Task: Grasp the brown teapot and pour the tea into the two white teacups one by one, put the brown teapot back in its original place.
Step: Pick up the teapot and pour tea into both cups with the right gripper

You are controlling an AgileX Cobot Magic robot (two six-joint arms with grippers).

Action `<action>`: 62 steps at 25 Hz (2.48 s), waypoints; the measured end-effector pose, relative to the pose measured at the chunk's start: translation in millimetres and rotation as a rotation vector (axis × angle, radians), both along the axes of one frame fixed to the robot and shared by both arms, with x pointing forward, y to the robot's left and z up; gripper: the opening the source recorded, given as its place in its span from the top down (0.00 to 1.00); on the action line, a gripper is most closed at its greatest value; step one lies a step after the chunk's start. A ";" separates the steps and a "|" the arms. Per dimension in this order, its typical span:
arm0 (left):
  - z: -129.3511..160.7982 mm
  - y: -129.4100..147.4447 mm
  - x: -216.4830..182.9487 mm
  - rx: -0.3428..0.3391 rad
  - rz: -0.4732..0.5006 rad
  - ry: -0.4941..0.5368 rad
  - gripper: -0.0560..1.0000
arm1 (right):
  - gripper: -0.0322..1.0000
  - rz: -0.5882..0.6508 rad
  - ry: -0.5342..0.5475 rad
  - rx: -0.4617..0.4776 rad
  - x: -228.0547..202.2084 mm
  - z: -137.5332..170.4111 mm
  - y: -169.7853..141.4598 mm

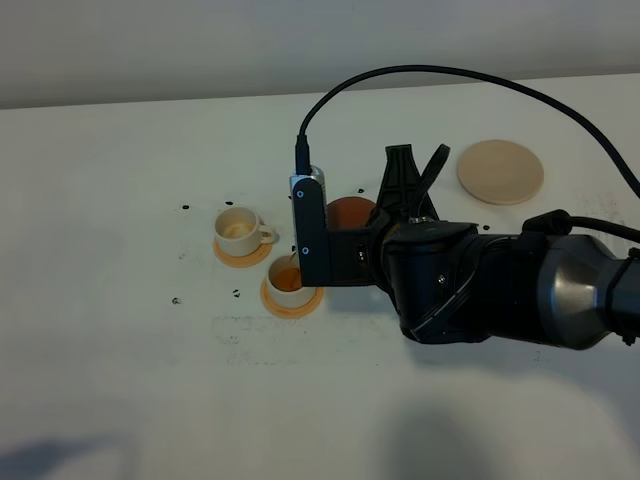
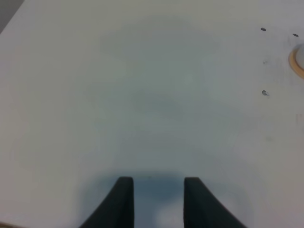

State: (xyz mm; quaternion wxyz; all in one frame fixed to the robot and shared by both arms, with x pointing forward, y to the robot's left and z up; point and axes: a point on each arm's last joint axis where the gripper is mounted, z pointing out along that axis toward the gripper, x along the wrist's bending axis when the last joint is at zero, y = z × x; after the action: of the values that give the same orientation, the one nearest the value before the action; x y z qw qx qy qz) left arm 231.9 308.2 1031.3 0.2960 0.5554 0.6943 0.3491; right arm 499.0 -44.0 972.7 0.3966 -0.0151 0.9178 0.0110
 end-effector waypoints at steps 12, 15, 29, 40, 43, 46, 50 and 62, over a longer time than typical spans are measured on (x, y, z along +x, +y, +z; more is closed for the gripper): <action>0.0 0.0 0.0 0.000 0.000 0.000 0.71 | 0.88 0.036 -0.029 -0.034 1.7 1.8 0.2; 0.0 0.0 0.0 0.000 0.000 0.000 0.71 | 0.88 0.045 -0.040 -0.043 2.4 2.6 0.4; 0.0 0.0 0.0 0.000 0.000 0.000 0.71 | 0.88 0.066 -0.068 -0.067 4.0 4.4 0.4; 0.0 0.0 0.0 0.000 0.000 0.000 0.71 | 0.88 0.063 -0.078 -0.078 4.8 5.5 -0.3; 0.0 0.0 0.0 0.000 0.000 0.000 0.71 | 0.88 0.062 -0.088 -0.078 6.0 8.0 0.5; 0.0 0.0 0.0 0.000 0.000 0.000 0.71 | 0.88 0.067 -0.096 -0.084 6.5 8.8 0.6; 0.0 0.0 0.0 0.000 0.000 0.000 0.71 | 0.88 0.064 -0.099 -0.089 6.6 8.9 0.2; 0.0 0.0 0.0 -0.001 0.000 0.000 0.71 | 0.88 0.062 -0.108 -0.101 7.2 9.6 -0.7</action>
State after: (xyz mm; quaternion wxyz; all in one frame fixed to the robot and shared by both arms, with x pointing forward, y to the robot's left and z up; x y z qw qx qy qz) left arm 231.9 308.2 1031.3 0.2961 0.5552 0.6944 0.3490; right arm 506.2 -44.7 982.3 0.4436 -0.0641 0.8936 -0.0239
